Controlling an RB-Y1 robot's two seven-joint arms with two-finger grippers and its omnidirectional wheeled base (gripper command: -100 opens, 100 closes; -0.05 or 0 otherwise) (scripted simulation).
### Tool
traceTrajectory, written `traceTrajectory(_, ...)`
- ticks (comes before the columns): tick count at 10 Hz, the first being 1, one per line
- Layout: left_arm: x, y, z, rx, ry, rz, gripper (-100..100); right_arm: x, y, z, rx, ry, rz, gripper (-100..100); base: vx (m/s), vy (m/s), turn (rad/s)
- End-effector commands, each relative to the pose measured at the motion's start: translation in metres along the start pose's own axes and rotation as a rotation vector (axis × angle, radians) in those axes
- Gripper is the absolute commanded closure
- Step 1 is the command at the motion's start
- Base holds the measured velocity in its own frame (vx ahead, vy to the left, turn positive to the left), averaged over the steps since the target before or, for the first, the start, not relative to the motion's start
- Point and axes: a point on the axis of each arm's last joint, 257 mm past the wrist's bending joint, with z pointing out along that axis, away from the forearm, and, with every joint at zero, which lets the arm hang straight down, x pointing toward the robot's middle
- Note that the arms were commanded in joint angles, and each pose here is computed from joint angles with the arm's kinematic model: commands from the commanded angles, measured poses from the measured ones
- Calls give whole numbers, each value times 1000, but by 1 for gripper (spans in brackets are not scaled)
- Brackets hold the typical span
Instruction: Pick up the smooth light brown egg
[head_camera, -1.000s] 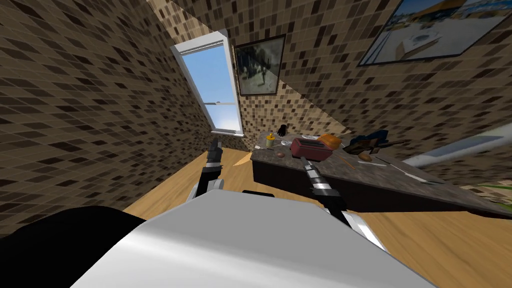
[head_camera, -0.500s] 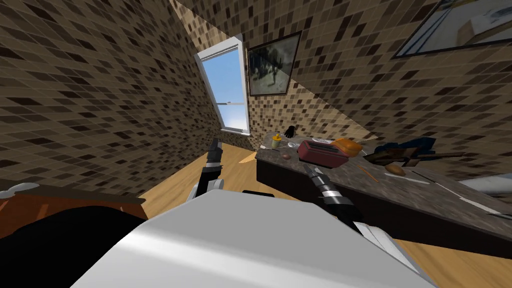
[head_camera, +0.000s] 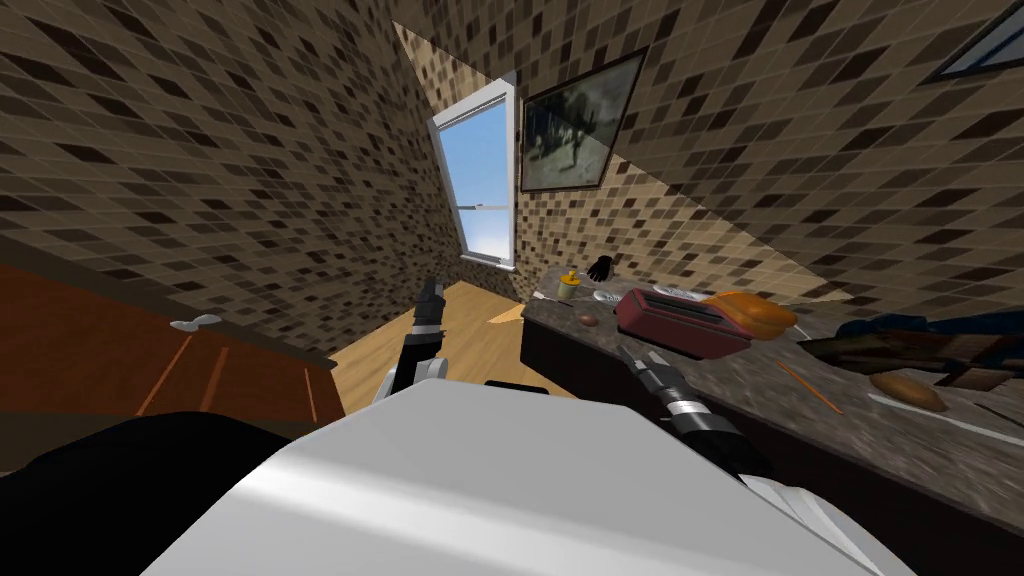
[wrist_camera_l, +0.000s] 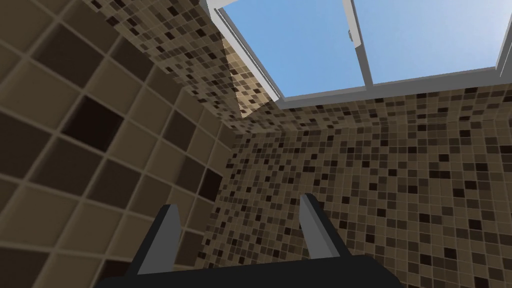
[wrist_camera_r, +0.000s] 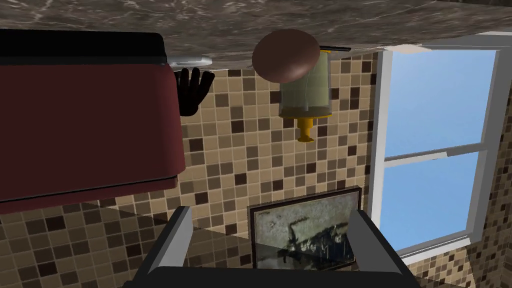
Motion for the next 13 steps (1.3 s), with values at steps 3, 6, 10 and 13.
traceTrajectory(3,0,0,0,0,0,0,0,24,-36,-19,52,105,-200,-100,-10,1,207)
traceTrajectory(6,0,0,0,0,0,0,0,32,-48,-28,65,147,-284,-100,-1,0,143)
traceTrajectory(10,0,0,0,0,0,0,0,53,-84,-56,94,267,-495,-100,6,3,260)
traceTrajectory(13,0,0,0,0,0,0,0,69,-114,-86,95,383,-685,-100,21,9,264)
